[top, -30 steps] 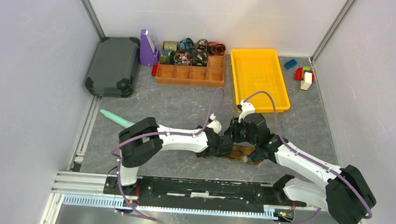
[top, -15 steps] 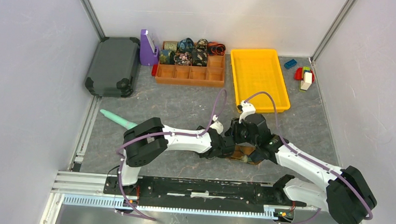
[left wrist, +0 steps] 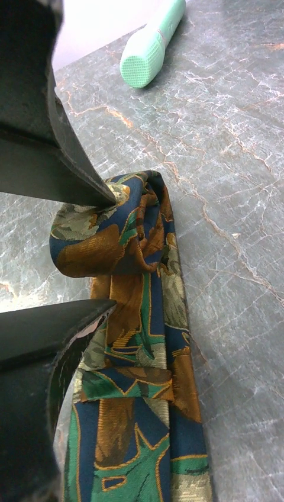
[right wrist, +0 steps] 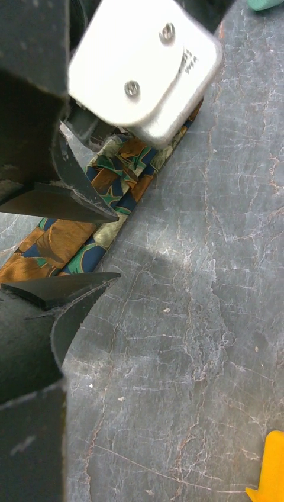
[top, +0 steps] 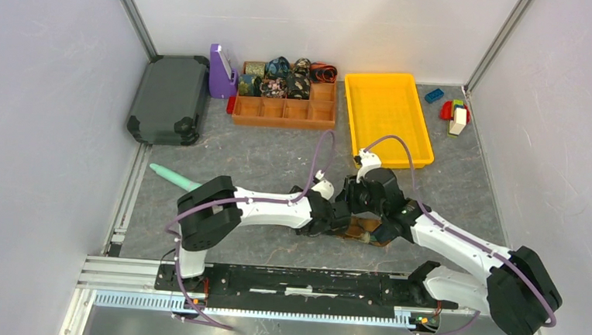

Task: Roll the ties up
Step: Roll the tie at the center of the board.

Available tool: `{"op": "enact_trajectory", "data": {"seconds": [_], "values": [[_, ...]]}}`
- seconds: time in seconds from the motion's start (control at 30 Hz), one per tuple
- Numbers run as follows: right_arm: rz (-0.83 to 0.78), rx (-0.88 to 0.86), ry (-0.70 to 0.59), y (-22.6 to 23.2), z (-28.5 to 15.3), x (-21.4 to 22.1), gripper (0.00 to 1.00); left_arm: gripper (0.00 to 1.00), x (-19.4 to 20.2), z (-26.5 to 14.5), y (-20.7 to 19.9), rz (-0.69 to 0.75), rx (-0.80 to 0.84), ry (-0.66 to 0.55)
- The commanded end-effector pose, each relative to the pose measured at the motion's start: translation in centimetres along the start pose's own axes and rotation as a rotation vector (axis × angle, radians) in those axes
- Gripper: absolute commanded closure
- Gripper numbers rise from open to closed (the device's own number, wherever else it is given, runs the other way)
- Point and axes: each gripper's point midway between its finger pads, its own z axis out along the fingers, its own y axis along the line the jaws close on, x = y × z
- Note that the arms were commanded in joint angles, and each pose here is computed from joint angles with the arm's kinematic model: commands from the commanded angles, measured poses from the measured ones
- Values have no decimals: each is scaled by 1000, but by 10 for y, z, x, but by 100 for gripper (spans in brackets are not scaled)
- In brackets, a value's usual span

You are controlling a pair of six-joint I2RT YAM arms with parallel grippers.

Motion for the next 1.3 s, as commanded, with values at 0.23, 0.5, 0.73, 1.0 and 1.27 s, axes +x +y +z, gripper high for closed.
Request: {"op": "enact_trajectory", "data": {"seconds": [0.23, 0.5, 0.73, 1.0, 1.27], "values": [[22, -103, -62, 28, 3, -32, 47, 27, -18, -38, 15, -140, 172, -109], [50, -177, -50, 48, 9, -30, 42, 20, -18, -56, 29, -238, 347, -175], [24, -241, -25, 83, 17, -27, 31, 19, -13, -53, 53, -368, 493, -203], [9, -307, 14, 126, 30, -16, 23, 17, -3, -33, 81, -541, 580, -216], [-4, -324, 50, 153, 44, -7, 29, 18, 5, -22, 87, -588, 579, -205]]}}
